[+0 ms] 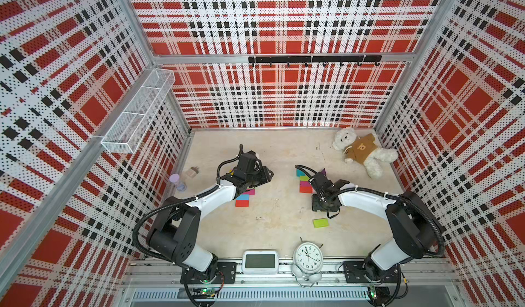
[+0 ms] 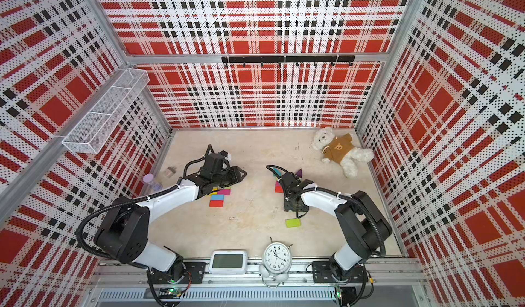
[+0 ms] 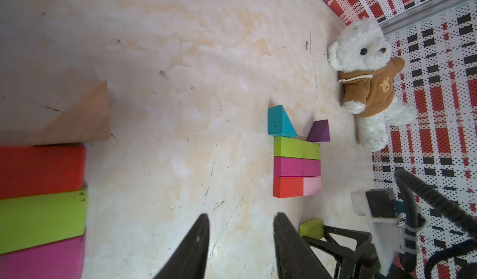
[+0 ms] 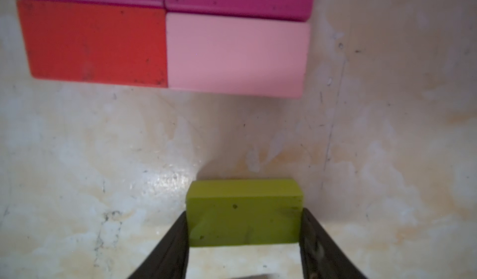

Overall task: Assemble a carrot with building blocks
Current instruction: Pick up the building block from the center of the board, then assemble the building block at the center of the board.

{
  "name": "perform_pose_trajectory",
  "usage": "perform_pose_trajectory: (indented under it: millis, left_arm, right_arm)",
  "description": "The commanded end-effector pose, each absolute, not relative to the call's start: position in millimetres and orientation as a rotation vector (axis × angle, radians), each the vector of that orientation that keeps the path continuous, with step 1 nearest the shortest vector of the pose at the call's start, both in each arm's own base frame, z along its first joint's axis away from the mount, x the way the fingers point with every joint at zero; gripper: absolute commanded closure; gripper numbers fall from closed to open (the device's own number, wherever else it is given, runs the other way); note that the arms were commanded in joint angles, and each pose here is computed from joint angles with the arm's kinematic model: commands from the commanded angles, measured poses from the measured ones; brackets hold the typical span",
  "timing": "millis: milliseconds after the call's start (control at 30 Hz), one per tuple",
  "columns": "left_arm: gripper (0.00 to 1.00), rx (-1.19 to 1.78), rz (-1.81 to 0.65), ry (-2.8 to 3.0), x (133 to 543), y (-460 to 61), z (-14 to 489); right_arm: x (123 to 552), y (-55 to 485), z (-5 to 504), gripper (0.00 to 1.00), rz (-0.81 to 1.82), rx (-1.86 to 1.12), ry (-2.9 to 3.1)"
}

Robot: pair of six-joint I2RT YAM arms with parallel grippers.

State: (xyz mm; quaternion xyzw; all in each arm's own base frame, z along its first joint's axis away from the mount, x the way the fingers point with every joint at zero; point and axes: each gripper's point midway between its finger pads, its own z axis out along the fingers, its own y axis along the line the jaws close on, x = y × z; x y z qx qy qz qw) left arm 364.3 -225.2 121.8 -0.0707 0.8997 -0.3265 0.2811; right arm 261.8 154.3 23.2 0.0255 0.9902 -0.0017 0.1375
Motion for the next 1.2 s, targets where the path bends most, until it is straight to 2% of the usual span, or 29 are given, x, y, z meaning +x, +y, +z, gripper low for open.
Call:
perform_pose_trajectory:
  millis: [0, 600, 1167]
  left_arm:
    - [0.55, -0.162, -0.919, 2.360, 376.6, -230.7, 135.9]
    - [0.55, -0.176, -0.956, 2.358, 379.9, -225.4, 132.2]
    - [0.55, -0.187, -0.966, 2.366, 380.9, -226.1, 128.0]
  right_arm:
    - [266.8, 155.7, 24.4, 0.40, -0.028, 0.206, 2.846]
    - [301.9, 184.5, 25.6, 0.41, -0.041, 0.174, 2.826]
    - [310.5, 186.9, 28.3, 0.39, -0.074, 0.122, 2.818]
